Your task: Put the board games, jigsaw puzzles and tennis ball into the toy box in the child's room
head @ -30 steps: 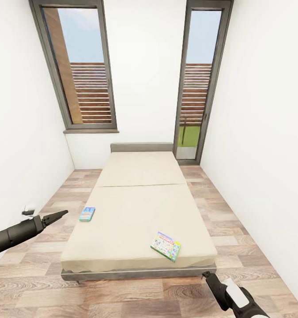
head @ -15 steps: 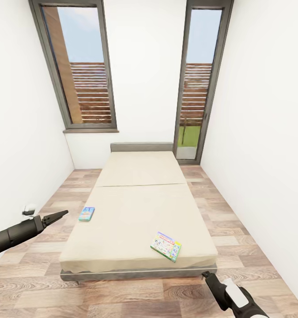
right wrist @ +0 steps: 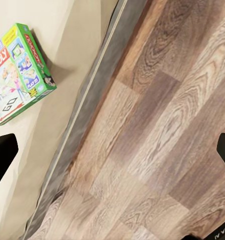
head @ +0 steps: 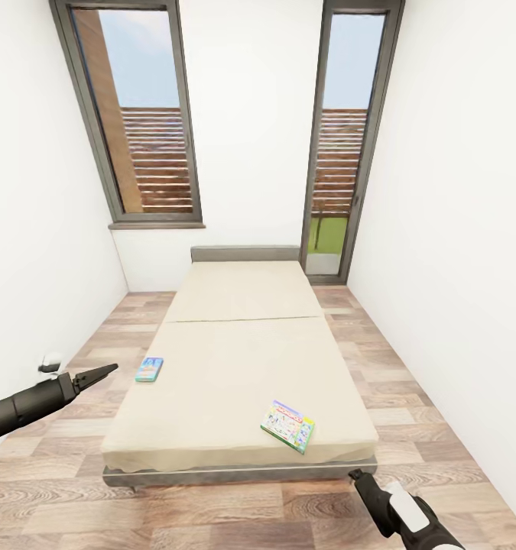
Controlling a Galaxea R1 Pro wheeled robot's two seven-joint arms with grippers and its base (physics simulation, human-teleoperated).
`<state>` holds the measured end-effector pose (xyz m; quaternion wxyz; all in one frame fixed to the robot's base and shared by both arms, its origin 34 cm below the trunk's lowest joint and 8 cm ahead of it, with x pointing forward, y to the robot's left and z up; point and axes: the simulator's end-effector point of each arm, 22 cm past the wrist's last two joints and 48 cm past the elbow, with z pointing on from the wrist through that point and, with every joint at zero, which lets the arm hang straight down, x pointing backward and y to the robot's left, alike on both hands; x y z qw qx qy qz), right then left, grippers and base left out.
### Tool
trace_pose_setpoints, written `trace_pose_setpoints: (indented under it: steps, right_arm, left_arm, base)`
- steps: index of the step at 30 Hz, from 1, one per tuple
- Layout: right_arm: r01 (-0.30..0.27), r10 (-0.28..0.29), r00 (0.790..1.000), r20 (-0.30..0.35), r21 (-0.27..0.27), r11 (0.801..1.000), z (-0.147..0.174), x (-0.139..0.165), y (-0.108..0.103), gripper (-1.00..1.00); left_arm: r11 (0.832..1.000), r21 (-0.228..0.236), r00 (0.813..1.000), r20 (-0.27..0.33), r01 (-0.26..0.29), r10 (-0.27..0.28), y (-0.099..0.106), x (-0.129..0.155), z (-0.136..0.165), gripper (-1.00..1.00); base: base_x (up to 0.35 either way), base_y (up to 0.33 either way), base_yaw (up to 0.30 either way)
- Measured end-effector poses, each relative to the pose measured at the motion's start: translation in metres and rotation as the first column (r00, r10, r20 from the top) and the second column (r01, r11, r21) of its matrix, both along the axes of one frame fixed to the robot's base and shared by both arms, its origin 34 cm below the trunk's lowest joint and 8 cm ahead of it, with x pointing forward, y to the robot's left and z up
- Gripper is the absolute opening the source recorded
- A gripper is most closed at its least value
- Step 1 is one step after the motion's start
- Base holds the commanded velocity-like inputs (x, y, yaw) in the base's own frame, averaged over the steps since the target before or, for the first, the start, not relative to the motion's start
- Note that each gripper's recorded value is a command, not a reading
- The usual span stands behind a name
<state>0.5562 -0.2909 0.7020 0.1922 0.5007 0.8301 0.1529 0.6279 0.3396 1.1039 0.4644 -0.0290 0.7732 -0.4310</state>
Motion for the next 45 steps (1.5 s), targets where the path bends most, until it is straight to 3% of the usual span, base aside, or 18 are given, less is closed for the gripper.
trace_pose_setpoints:
  steps: [25, 34, 45]
  right_arm:
    - [0.001, -0.001, 1.0, 0.005, -0.001, 1.0, -0.023, 0.009, 0.001, 1.0]
    - [0.019, -0.018, 0.999, 0.031, -0.029, 0.999, -0.031, 0.016, -0.005, 1.0]
    - [0.01, -0.01, 0.995, 0.098, -0.006, 1.0, -0.035, 0.031, 0.0, 1.0]
  left_arm:
    - [1.0, -0.001, 1.0, 0.0, 0.001, -0.001, -0.001, 0.008, -0.024, 1.0]
    - [1.0, -0.001, 1.0, 0.001, 0.001, -0.001, -0.001, 0.01, -0.034, 1.0]
    - [1.0, 0.0, 1.0, 0.001, 0.001, -0.001, -0.001, 0.012, -0.046, 1.0]
  base:
    - [0.0, 0.0, 0.0]
    - [0.0, 0.0, 0.0]
    - [0.0, 0.0, 0.0]
